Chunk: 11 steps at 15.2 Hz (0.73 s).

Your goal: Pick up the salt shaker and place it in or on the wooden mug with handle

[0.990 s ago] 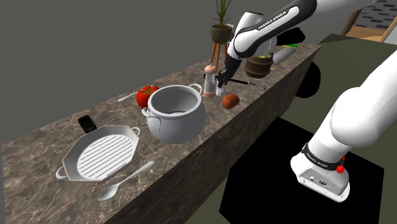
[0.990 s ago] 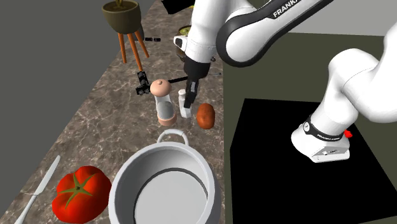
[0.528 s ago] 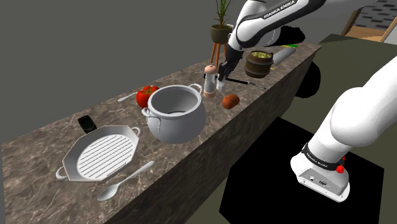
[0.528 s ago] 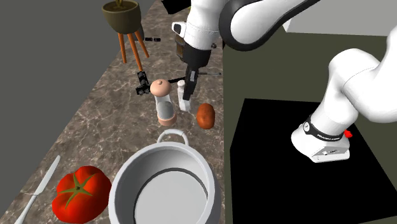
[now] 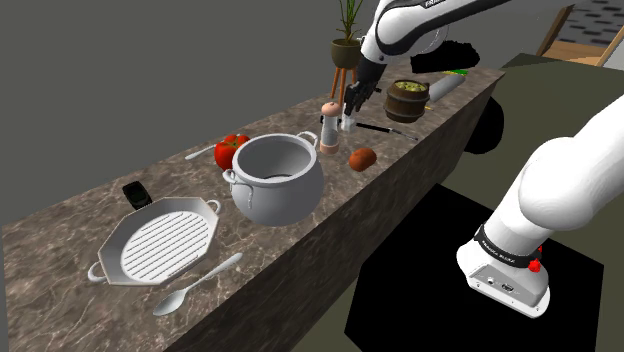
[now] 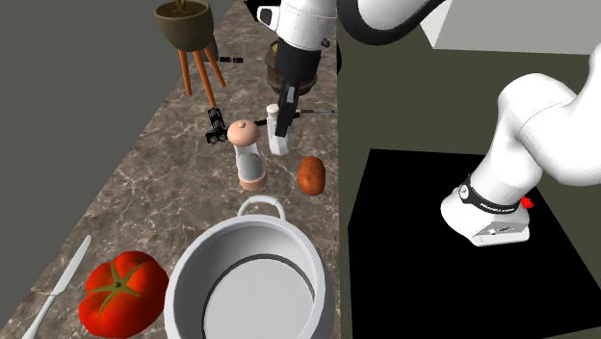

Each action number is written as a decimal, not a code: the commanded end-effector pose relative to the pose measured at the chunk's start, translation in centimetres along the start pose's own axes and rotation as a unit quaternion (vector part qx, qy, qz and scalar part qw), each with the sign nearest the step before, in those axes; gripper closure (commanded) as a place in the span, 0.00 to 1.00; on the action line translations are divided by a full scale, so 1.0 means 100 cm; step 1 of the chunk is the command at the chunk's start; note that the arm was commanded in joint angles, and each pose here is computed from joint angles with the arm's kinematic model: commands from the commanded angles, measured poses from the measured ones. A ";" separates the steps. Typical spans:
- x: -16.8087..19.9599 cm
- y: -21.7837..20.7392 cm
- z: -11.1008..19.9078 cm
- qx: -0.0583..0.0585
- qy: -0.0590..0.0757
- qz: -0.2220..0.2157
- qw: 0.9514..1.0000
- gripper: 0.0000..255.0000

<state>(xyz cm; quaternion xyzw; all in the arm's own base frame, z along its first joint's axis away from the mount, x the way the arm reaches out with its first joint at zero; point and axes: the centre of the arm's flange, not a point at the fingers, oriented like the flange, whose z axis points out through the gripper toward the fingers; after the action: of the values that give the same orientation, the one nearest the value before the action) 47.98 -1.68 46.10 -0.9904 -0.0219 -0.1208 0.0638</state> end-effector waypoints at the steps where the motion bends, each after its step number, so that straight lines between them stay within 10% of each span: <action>1: 0.002 -0.002 -0.010 0.000 0.000 0.000 1.000 1.00; 11: 0.015 -0.008 -0.061 0.000 0.000 0.000 1.000 1.00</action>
<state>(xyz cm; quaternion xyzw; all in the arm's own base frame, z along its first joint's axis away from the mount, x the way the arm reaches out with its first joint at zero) 47.90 -1.54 51.86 -0.9904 -0.0219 -0.1206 0.0639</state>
